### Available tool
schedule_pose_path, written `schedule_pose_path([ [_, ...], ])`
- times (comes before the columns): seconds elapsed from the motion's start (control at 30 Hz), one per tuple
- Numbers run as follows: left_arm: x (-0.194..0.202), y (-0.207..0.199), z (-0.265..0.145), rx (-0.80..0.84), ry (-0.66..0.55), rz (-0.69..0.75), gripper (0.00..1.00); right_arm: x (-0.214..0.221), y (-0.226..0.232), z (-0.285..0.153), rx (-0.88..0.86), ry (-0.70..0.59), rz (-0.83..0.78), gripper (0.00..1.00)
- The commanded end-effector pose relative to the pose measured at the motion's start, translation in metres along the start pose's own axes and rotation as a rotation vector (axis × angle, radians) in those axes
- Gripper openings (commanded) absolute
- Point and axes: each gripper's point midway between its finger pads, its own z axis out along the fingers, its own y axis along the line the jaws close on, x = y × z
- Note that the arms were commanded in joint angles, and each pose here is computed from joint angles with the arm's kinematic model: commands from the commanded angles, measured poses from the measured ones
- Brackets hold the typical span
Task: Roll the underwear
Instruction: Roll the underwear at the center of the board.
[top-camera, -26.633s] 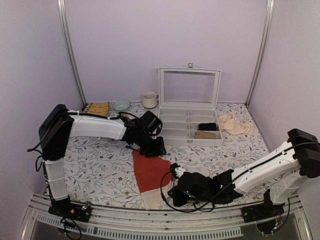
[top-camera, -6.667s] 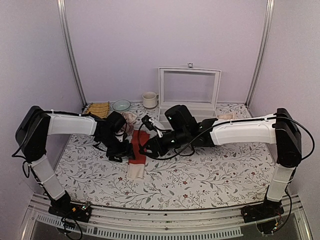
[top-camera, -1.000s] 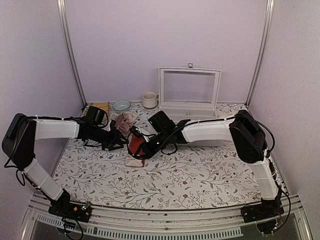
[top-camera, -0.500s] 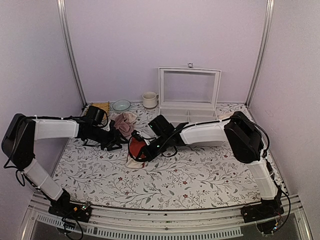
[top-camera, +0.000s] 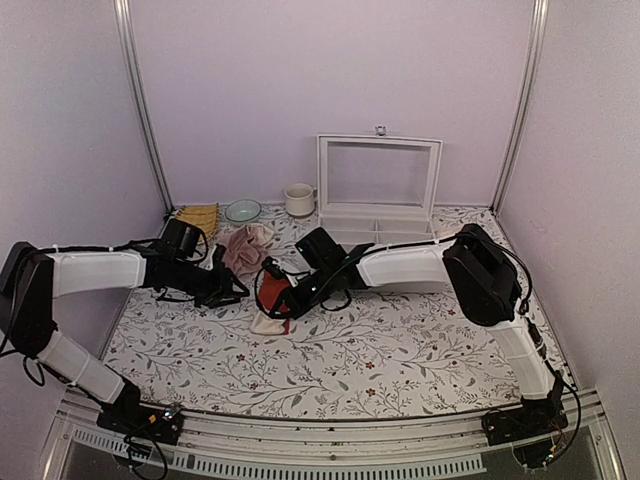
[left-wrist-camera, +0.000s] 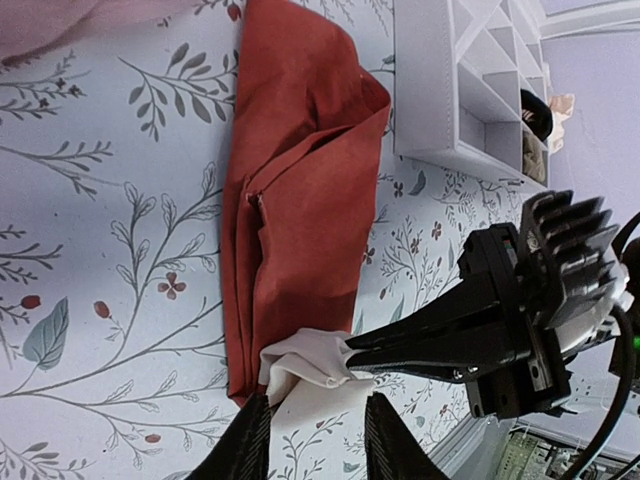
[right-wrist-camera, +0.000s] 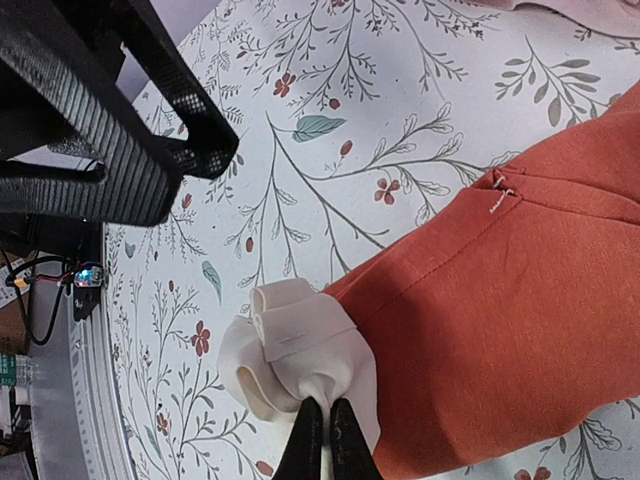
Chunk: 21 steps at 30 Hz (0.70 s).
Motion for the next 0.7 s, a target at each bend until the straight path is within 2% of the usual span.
schedule_pose_path([
  [0.0,0.013,-0.010,0.000,0.041,0.018,0.088,0.33,0.027,-0.024,0.023,0.005,0.061,0.049,0.00],
  [0.17,0.025,-0.023,0.005,0.078,0.050,0.157,0.32,0.028,-0.025,0.024,0.007,0.065,0.049,0.00],
  [0.37,0.035,-0.036,0.013,0.117,0.078,0.213,0.23,0.029,-0.026,0.024,0.009,0.068,0.054,0.00],
  [0.67,0.044,-0.013,0.022,0.024,0.096,0.226,0.30,0.027,-0.025,0.023,0.010,0.064,0.052,0.00],
])
